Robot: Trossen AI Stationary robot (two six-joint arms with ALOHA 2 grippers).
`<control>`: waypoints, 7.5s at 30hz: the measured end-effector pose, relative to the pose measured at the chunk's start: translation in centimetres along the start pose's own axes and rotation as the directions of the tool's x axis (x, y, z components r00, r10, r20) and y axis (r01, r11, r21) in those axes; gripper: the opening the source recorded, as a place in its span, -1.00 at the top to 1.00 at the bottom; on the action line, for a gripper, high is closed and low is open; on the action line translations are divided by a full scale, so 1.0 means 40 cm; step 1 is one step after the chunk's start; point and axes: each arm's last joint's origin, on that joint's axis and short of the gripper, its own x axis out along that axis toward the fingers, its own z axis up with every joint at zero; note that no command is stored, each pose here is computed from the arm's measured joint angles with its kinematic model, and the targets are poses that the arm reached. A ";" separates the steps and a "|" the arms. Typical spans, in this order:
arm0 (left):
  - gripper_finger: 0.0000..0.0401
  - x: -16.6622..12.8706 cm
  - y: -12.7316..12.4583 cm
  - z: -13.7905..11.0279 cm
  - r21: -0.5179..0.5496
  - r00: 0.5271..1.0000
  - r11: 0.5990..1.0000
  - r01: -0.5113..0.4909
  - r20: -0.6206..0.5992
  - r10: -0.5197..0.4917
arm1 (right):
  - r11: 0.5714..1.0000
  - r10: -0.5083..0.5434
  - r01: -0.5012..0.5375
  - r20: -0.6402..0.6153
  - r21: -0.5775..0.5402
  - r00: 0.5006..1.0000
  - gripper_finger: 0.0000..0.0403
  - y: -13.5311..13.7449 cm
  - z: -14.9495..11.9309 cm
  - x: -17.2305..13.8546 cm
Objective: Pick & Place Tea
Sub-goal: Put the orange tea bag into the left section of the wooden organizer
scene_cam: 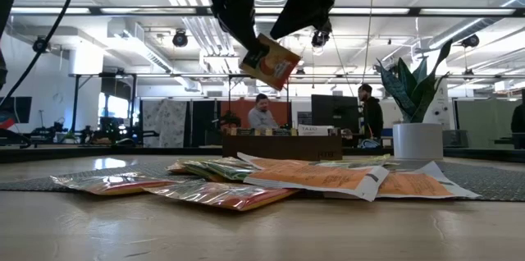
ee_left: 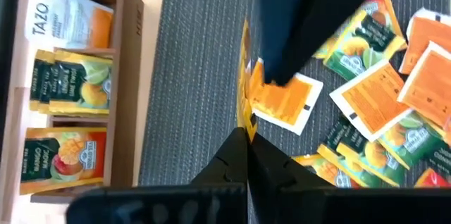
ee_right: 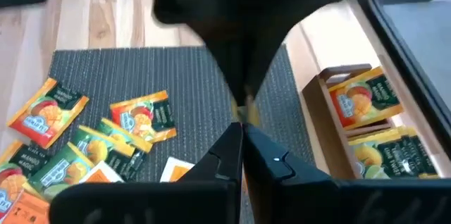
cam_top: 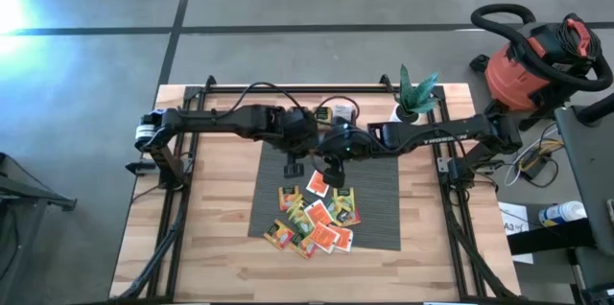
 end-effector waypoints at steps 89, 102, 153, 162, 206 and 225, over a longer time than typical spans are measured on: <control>1.00 -0.002 -0.022 0.006 -0.050 0.999 0.998 0.026 0.024 -0.025 | 1.000 0.011 -0.011 -0.042 -0.006 0.999 0.71 -0.012 -0.022 0.044; 1.00 -0.015 -0.022 0.007 -0.087 0.999 0.996 0.030 0.042 -0.026 | 1.000 0.008 -0.008 -0.068 -0.002 0.998 0.96 -0.013 -0.029 0.040; 0.29 -0.193 -0.023 -0.228 -0.515 0.802 0.849 0.117 0.554 0.226 | 0.959 0.024 -0.103 0.285 0.265 0.958 0.96 -0.027 -0.034 -0.016; 0.29 -0.168 -0.032 -0.318 -0.513 0.659 0.810 0.282 0.717 0.225 | 0.870 0.036 -0.241 0.432 0.430 0.901 0.96 -0.034 -0.053 -0.002; 0.99 -0.082 -0.040 -0.279 -0.473 0.643 0.800 0.368 0.752 0.148 | 0.869 0.069 -0.288 0.478 0.403 0.876 0.84 -0.033 -0.031 -0.007; 1.00 -0.038 -0.048 -0.272 -0.370 0.739 0.907 0.199 0.665 0.109 | 0.997 0.064 -0.070 0.129 0.041 0.990 0.24 -0.074 0.034 -0.056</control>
